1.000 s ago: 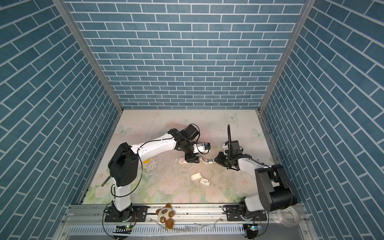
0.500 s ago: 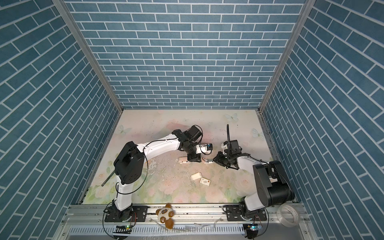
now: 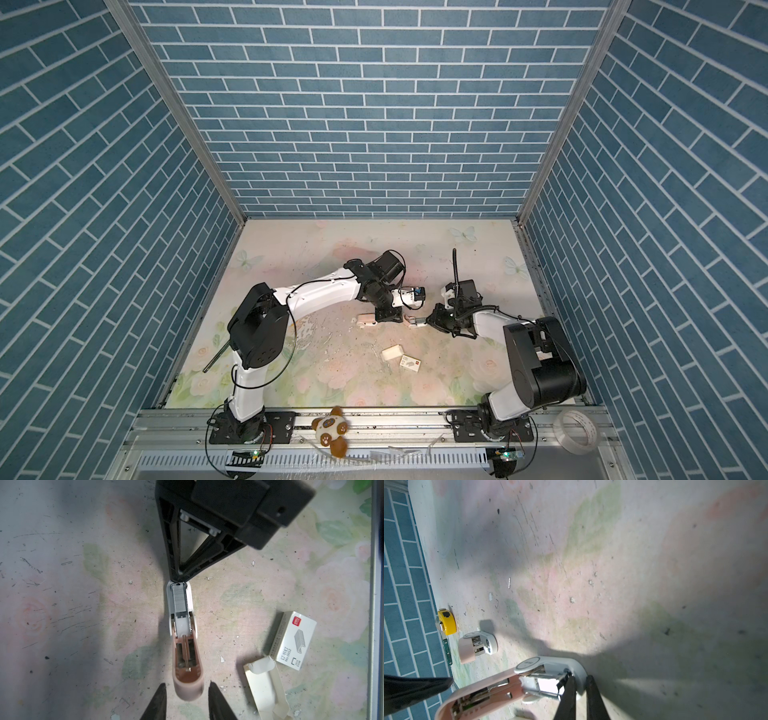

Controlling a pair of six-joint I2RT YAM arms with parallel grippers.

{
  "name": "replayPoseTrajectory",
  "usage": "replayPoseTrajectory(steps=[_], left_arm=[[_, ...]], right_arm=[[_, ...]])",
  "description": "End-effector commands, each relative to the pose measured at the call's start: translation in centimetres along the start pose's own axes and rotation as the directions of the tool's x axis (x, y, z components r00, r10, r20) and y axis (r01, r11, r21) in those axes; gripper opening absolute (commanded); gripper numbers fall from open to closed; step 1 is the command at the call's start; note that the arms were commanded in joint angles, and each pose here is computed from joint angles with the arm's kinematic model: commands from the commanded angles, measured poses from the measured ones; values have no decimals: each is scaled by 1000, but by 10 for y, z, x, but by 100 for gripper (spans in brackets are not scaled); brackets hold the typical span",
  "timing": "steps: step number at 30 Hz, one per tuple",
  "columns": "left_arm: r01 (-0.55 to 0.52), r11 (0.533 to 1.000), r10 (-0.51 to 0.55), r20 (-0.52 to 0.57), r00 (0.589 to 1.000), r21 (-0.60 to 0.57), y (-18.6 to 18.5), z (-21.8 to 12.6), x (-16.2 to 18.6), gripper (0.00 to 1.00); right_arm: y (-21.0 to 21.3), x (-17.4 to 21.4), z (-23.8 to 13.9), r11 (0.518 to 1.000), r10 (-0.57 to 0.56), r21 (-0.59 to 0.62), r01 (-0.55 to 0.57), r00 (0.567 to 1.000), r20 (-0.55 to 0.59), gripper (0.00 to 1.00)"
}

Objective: Load the staples into the stapler
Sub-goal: 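Hold the opened stapler with the right gripper while the left gripper lowers onto it, then press the stapler's pink top arm shut with the left gripper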

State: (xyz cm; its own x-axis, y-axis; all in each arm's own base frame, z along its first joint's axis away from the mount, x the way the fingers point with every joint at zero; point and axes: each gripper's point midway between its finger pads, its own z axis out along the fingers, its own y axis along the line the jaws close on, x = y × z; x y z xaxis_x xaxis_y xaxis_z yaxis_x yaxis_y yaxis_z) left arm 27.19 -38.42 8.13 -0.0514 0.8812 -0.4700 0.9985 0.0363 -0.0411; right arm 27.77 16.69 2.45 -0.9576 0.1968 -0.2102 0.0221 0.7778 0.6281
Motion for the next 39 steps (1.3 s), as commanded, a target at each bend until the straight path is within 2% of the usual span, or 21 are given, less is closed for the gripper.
replayPoseTrajectory(steps=[1, 7, 17, 26, 31, 34, 39], left_arm=[[-10, 1000, 10, -6, 1000, 9, -2, 3, -2, 35], [-15, 1000, 15, -6, 1000, 13, -2, 5, -5, 32], [-23, 1000, 23, -22, 999, 21, -5, 9, -3, 37], [-27, 999, 27, -23, 999, 17, -3, 12, -4, 30], [-25, 1000, 25, -27, 999, 16, -1, 13, -5, 30], [-26, 999, 26, -25, 999, 19, -2, 13, -6, 33], [-32, 999, 32, -39, 999, 7, -1, 13, -2, 43]], right_arm=[[2, 1, -1, 999, -36, -9, 35, 999, -15, 11], [2, 5, 1, 999, -41, -15, 41, 999, -33, 10], [-1, 7, 4, 999, -41, -13, 41, 998, -49, 10], [0, 10, 8, 999, -43, -31, 41, 996, -75, 9], [0, 13, 9, 999, -43, -37, 39, 995, -90, 9], [0, 14, 8, 999, -45, -33, 42, 995, -93, 9], [-1, 13, 8, 999, -46, -28, 44, 995, -89, 9]])
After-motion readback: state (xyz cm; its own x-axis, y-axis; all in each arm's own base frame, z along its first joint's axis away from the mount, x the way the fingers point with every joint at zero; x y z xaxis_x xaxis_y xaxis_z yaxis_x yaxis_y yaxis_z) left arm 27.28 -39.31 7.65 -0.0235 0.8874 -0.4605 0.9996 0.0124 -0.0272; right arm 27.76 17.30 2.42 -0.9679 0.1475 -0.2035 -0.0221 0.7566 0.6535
